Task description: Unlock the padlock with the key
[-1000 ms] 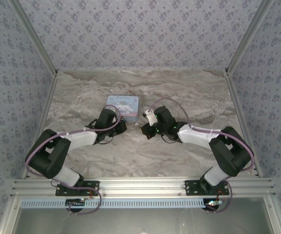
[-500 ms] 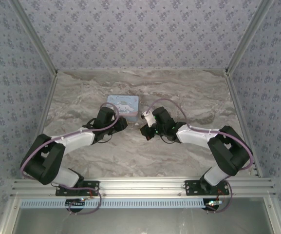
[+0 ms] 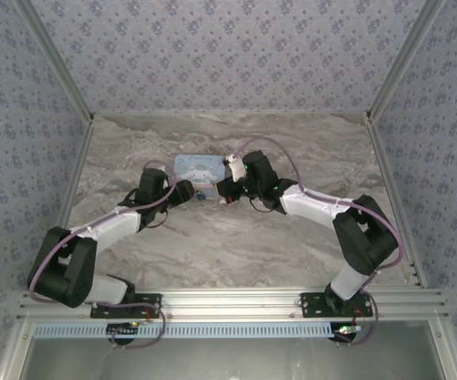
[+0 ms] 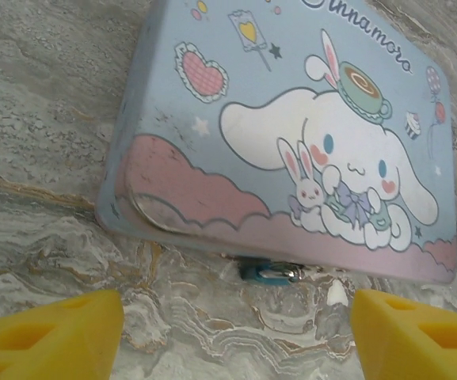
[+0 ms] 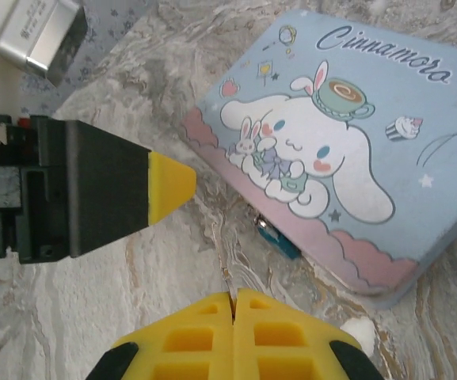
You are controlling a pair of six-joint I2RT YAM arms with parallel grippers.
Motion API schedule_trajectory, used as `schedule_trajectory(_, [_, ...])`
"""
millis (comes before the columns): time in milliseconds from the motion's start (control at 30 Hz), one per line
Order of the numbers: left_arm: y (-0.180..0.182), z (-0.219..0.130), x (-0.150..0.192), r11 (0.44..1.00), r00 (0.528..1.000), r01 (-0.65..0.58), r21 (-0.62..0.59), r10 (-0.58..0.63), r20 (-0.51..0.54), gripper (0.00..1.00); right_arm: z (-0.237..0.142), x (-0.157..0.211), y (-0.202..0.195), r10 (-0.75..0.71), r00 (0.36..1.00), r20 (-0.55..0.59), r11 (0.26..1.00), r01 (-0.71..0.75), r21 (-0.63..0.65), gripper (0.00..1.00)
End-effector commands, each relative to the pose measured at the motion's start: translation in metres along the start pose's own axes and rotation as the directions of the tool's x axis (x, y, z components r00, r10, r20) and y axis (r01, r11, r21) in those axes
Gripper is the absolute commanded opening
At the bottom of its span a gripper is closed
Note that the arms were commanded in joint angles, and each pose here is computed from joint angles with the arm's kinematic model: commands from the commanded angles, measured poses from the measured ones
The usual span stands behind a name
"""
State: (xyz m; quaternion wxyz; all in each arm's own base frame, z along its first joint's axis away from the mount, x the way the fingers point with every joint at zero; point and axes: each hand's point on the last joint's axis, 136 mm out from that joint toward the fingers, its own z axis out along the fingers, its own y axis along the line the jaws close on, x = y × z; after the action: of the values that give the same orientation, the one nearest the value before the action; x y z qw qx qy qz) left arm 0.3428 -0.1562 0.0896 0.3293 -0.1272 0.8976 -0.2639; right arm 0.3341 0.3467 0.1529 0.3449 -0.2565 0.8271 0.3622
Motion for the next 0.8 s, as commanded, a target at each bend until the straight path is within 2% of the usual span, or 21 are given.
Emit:
schedule_trajectory(0, [-0.013, 0.007, -0.004, 0.996, 1.0, -0.02, 0.085, 0.021, -0.015, 0.76, 0.009, -0.005, -0.013, 0.086, 0.996, -0.02, 0.996, -0.085, 0.015, 0.0])
schedule_trajectory(200, [-0.017, 0.021, -0.015, 0.993, 1.0, -0.01, 0.118, 0.012, -0.014, 0.77, 0.025, -0.021, -0.027, 0.153, 0.988, -0.032, 0.988, -0.152, 0.021, 0.0])
schedule_trajectory(433, [-0.02, 0.037, -0.034, 0.99, 1.0, -0.026, 0.137, 0.027, -0.006, 0.78, 0.044, -0.019, -0.037, 0.235, 0.97, -0.065, 0.972, -0.236, 0.006, 0.0])
schedule_trajectory(767, [-0.022, 0.066, -0.054, 0.986, 0.997, -0.075, 0.149, 0.077, -0.012, 0.78, 0.057, 0.002, -0.067, 0.338, 0.937, -0.093, 0.937, -0.325, 0.125, 0.0])
